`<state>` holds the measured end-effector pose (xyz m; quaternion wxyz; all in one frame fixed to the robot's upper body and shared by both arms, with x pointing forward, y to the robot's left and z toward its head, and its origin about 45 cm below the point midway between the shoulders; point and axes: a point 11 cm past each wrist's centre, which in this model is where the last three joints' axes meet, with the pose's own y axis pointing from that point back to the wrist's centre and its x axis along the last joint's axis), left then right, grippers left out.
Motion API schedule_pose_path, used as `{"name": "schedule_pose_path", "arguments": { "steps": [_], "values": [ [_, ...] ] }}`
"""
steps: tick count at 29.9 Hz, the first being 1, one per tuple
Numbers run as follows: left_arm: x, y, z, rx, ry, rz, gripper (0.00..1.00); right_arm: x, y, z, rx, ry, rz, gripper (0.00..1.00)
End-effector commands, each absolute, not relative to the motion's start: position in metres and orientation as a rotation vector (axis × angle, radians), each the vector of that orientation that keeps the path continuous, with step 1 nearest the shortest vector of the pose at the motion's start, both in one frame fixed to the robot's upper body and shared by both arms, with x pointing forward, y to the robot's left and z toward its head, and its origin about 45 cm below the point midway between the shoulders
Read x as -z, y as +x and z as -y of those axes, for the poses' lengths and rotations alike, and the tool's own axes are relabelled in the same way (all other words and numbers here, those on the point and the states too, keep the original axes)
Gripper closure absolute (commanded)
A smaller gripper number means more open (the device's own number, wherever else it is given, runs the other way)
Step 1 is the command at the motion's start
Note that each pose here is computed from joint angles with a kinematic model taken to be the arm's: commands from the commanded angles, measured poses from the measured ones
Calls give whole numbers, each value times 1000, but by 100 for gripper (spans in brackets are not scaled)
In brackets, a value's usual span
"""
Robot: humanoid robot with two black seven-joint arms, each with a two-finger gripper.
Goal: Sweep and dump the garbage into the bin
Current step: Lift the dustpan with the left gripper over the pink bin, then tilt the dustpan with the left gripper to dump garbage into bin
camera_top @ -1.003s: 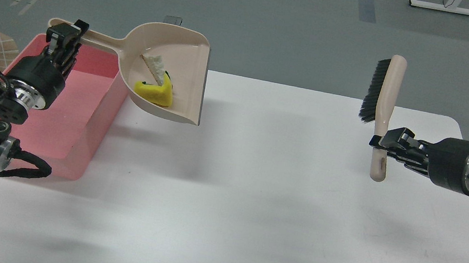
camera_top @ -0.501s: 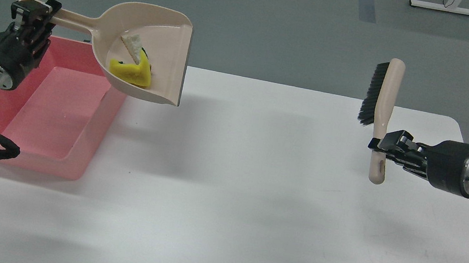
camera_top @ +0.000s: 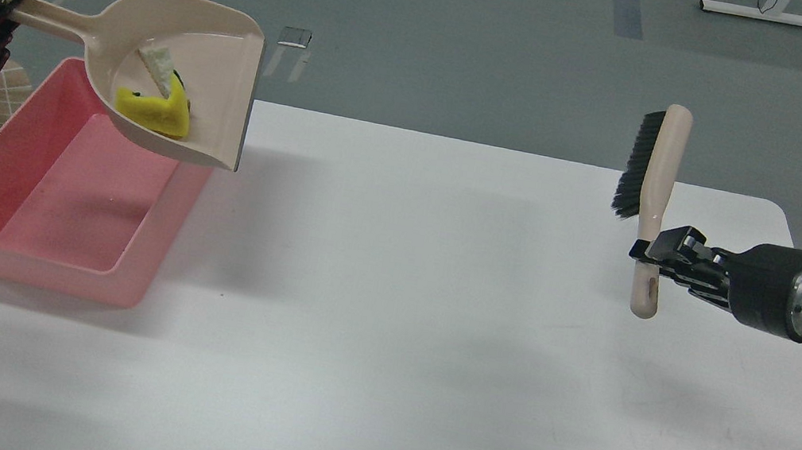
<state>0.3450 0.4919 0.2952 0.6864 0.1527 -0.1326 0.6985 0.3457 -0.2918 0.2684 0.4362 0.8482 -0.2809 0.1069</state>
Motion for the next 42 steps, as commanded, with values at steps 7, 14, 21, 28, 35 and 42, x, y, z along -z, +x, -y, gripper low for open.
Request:
{"name": "schedule_pose_path", "arguments": {
  "steps": [7,14,21,28,35,42],
  "values": [
    [-304,332,-534,-1599,380,353,100,-267,345,290,-264,2114,697,94],
    [-296,316,-559,-1625,464,370,100,-265,344,291,-257,2114,694,94],
    [-294,306,-569,-1602,552,392,100,-265,344,291,-259,2112,694,94],
    [-295,302,-573,-1541,667,469,100,-265,344,290,-257,2115,694,94],
    [-295,302,-573,-1488,762,553,100,-265,344,290,-257,2115,694,94],
    [-298,302,-574,-1456,837,647,100,-265,344,290,-255,2115,693,94]
  ]
}}
